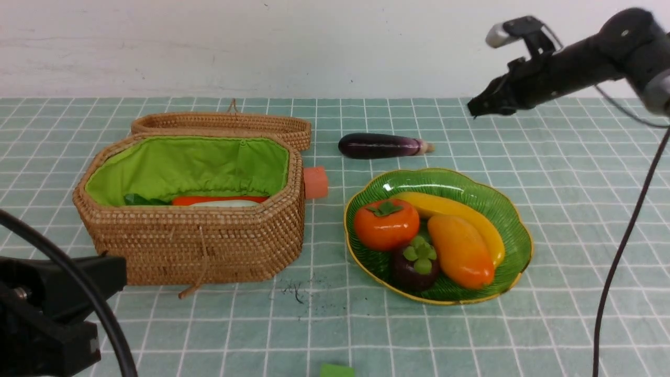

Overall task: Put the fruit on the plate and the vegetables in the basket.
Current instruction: Grab an eggplant with your right arm and place it in the basket on the left.

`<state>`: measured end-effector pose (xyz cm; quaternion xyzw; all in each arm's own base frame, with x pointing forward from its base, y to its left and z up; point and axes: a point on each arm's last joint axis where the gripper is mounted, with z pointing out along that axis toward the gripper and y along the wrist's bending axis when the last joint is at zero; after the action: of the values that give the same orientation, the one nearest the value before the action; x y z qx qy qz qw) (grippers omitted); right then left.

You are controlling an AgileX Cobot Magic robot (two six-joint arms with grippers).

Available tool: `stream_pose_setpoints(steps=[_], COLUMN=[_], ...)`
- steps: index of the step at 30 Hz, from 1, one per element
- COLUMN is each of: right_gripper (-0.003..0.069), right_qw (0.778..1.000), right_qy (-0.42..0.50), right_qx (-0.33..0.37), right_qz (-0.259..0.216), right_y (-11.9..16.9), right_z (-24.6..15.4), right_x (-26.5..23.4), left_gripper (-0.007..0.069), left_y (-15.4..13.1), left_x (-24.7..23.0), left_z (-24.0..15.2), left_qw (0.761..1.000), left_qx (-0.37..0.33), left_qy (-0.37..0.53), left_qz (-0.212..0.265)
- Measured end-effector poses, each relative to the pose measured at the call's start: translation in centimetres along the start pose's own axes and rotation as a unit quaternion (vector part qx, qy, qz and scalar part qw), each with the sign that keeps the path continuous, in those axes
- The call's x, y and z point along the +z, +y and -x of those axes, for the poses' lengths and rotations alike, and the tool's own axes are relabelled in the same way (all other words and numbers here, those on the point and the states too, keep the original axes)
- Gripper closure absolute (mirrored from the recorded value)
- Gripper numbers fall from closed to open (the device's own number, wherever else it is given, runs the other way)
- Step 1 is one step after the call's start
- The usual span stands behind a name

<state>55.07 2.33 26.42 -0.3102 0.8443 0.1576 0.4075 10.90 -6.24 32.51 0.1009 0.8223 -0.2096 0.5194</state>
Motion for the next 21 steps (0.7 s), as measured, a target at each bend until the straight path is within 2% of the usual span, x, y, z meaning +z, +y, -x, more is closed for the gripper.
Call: stream_pose_setpoints(steps=[1,5,9,11,15,16,17,18,19,20,21], right_gripper=[0.0624,0.0655,0.0645,0.0606,0.0415,0.0403,0.0291,0.0229,0.0172,0.0172,0.0102], right_qw=[0.999,0.991,0.984,0.979,0.967,0.967,0.965,0.964,0.964,0.964,0.965], right_qy=[0.009,0.006,-0.05,-0.088,-0.125,-0.126,-0.127,-0.125,-0.125,-0.125,-0.122], right_qx=[-0.031,-0.134,-0.17,-0.184,-0.217,-0.219,-0.227,-0.231,-0.232,-0.232,-0.231], right_qz=[-0.018,-0.023,-0.018,-0.022,-0.04,-0.041,-0.042,-0.041,-0.042,-0.042,-0.039], right_y=[-0.1,0.7,1.5,1.9,2.7,2.8,3.2,3.4,3.4,3.5,3.6], right_z=[0.4,0.9,0.8,0.7,0.4,0.4,0.1,-0.1,-0.3,-0.3,-0.7], right_x=[-0.7,0.7,3.6,5.5,8.2,8.4,9.3,9.8,10.0,10.2,10.7], left_gripper=[0.0638,0.0638,0.0638,0.0638,0.0638,0.0638,0.0638,0.0638,0.0638,0.0638,0.0638], left_y=[0.0,0.0,-0.1,-0.1,-0.2,-0.2,-0.2,-0.2,-0.2,-0.2,-0.2], left_x=[0.0,0.0,0.0,0.0,0.0,0.0,0.0,0.0,0.0,0.0,0.0], left_z=[0.0,0.0,0.0,-0.1,-0.6,-0.6,-0.7,-0.7,-0.7,-0.7,-0.7], left_qw=[1.0,1.0,1.0,1.0,0.999,0.999,0.998,0.998,0.998,0.998,0.998], left_qx=[0.0,0.0,-0.006,-0.017,-0.037,-0.038,-0.042,-0.042,-0.042,-0.042,-0.042], left_qy=[0.0,0.0,0.001,0.008,0.033,0.035,0.04,0.04,0.04,0.04,0.04], left_qz=[0.0,0.0,-0.003,-0.006,-0.008,-0.008,-0.009,-0.009,-0.009,-0.009,-0.009])
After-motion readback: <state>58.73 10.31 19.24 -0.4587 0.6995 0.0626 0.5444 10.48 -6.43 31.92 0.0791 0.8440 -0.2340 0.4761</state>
